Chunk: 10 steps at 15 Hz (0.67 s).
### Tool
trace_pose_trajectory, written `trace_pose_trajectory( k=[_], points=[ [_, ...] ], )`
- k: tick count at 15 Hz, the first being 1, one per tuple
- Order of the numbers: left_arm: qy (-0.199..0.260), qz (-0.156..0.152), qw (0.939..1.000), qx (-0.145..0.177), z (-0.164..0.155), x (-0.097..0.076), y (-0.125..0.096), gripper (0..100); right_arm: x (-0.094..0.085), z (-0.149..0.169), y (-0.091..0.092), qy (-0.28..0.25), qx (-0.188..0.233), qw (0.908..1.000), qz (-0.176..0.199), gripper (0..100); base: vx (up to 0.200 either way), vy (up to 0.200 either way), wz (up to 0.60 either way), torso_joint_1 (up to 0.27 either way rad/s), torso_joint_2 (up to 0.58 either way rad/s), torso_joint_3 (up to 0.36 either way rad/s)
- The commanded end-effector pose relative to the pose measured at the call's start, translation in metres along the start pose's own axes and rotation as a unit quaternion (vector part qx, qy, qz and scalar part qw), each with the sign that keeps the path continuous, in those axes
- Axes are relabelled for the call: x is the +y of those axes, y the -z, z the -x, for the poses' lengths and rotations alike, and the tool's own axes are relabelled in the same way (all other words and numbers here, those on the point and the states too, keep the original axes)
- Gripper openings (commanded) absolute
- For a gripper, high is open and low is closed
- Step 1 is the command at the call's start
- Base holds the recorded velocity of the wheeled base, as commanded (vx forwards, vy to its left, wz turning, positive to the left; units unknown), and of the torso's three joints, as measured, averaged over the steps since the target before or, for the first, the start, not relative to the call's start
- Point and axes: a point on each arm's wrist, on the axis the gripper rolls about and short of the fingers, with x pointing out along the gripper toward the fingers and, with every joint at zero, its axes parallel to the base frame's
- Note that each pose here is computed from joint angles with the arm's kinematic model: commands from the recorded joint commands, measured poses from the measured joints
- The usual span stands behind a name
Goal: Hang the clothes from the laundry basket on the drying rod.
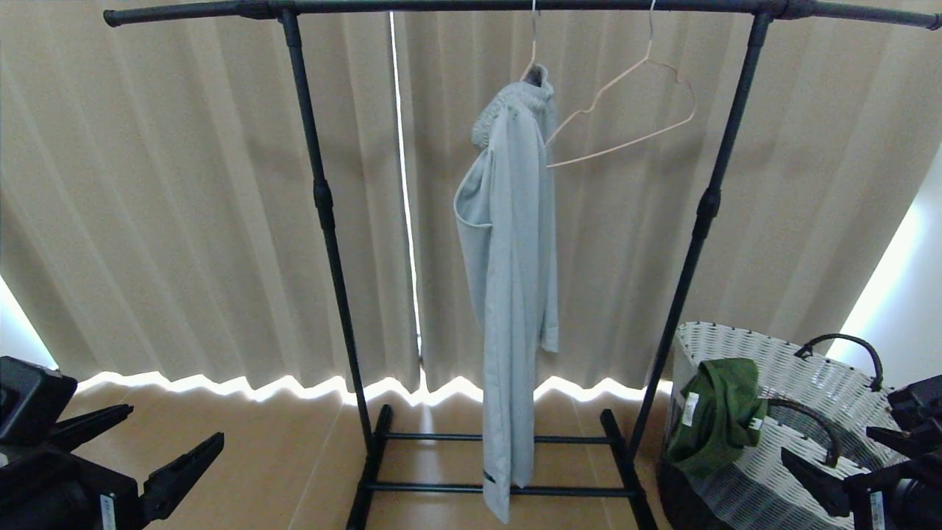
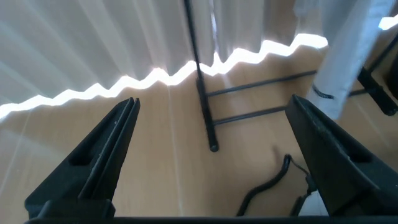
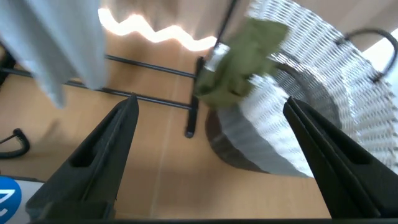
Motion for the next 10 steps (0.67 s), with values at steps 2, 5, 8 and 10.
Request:
trace_pose_trajectory(
  k=[2,5,8,10],
  points=[
    [0.001,-0.001,1.0000,0.001,0.0003,-0.0004,0.0010,100,0.0001,-0.0001,-0.0001,0.000,0.000,1.0000,0.000,100,0.000,-0.200,0.00,0.002,0.00,0.005],
    [0.001,-0.005,1.0000,0.001,0.0006,-0.0005,0.0014,100,0.0000,0.0002,-0.0006,0.000,-0.003,1.0000,0.000,100,0.000,0.000,0.00,0.000,0.00,0.000],
    [0.001,-0.005,1.0000,0.000,0.0006,-0.0004,0.0009,100,0.0000,0.0004,-0.0007,0.000,-0.004,1.0000,0.000,100,0.000,0.000,0.00,0.000,0.00,0.000],
    [0.001,-0.005,1.0000,0.000,0.0006,-0.0004,0.0009,100,0.0000,0.0004,-0.0007,0.000,-0.004,1.0000,0.000,100,0.000,0.000,0.00,0.000,0.00,0.000]
  ],
)
